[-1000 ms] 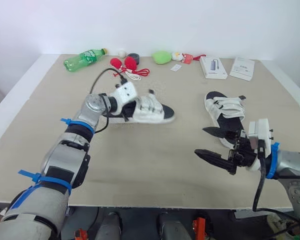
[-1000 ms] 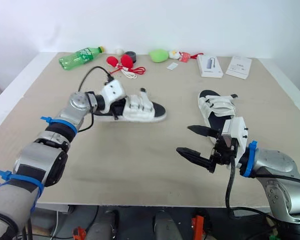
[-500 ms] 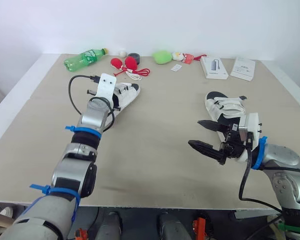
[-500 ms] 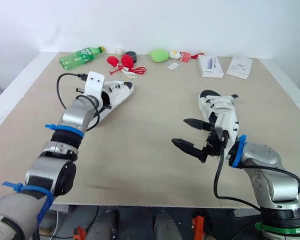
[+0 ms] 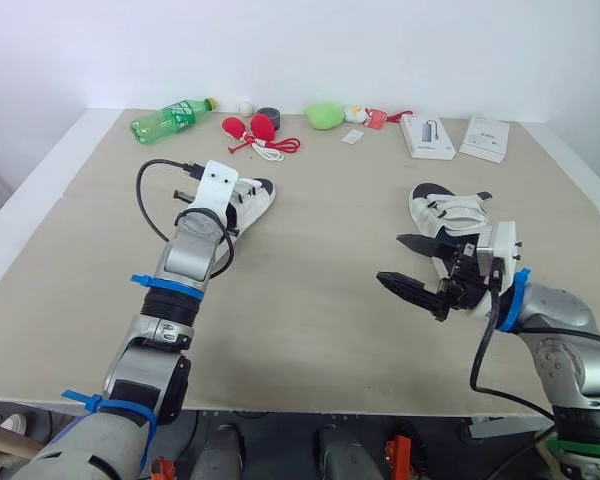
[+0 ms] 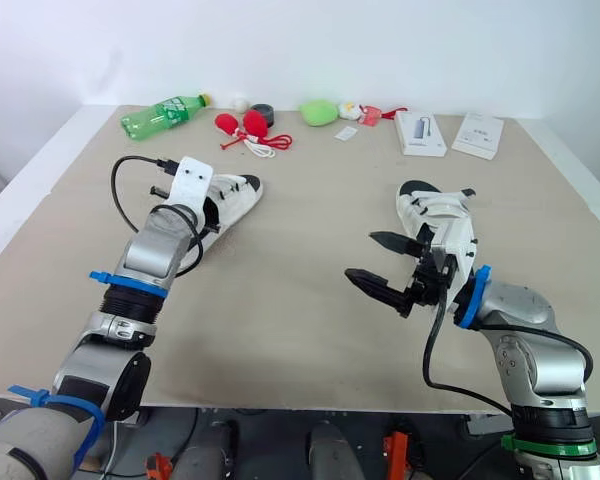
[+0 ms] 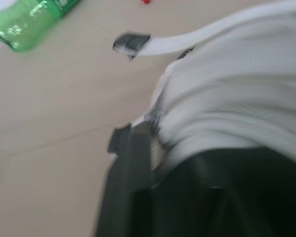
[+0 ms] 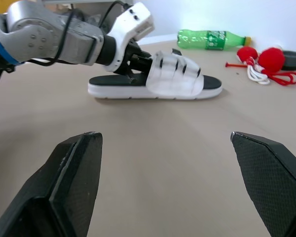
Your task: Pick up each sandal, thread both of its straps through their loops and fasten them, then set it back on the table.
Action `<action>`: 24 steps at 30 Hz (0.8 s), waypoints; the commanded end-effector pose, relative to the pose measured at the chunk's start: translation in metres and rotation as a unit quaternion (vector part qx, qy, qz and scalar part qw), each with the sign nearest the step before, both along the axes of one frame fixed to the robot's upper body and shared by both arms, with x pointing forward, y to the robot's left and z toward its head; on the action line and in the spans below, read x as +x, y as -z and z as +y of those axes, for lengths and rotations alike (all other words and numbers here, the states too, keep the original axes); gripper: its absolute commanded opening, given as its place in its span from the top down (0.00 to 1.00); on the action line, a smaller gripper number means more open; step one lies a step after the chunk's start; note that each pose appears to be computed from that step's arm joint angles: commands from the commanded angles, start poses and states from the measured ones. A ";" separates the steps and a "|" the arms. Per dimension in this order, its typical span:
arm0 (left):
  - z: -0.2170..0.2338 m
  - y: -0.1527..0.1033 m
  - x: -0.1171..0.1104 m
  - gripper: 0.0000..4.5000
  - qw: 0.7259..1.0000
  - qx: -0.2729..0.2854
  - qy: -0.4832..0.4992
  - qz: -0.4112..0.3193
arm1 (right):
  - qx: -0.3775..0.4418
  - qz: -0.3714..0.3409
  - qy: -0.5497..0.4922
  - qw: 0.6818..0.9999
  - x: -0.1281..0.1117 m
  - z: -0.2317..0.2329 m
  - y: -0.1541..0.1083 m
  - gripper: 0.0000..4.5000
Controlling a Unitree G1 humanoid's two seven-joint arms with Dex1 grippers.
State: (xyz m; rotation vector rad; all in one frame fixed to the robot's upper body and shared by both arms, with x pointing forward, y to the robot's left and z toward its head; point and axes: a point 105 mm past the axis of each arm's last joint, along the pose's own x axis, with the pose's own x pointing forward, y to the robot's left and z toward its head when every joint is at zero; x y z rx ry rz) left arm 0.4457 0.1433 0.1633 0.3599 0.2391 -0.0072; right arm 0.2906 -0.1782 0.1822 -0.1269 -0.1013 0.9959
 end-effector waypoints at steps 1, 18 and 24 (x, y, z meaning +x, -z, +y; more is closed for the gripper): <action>-0.004 -0.016 -0.001 0.53 1.000 -0.020 0.013 -0.019 | -0.004 -0.025 -0.010 1.000 -0.001 0.002 -0.009 0.00; -0.024 -0.047 -0.083 0.01 0.888 -0.084 0.447 -0.073 | -0.051 -0.015 -0.036 0.998 -0.006 -0.010 -0.005 0.00; -0.031 -0.026 -0.126 0.01 0.802 -0.081 0.592 0.000 | -0.085 0.000 -0.058 0.995 -0.028 -0.027 0.002 0.00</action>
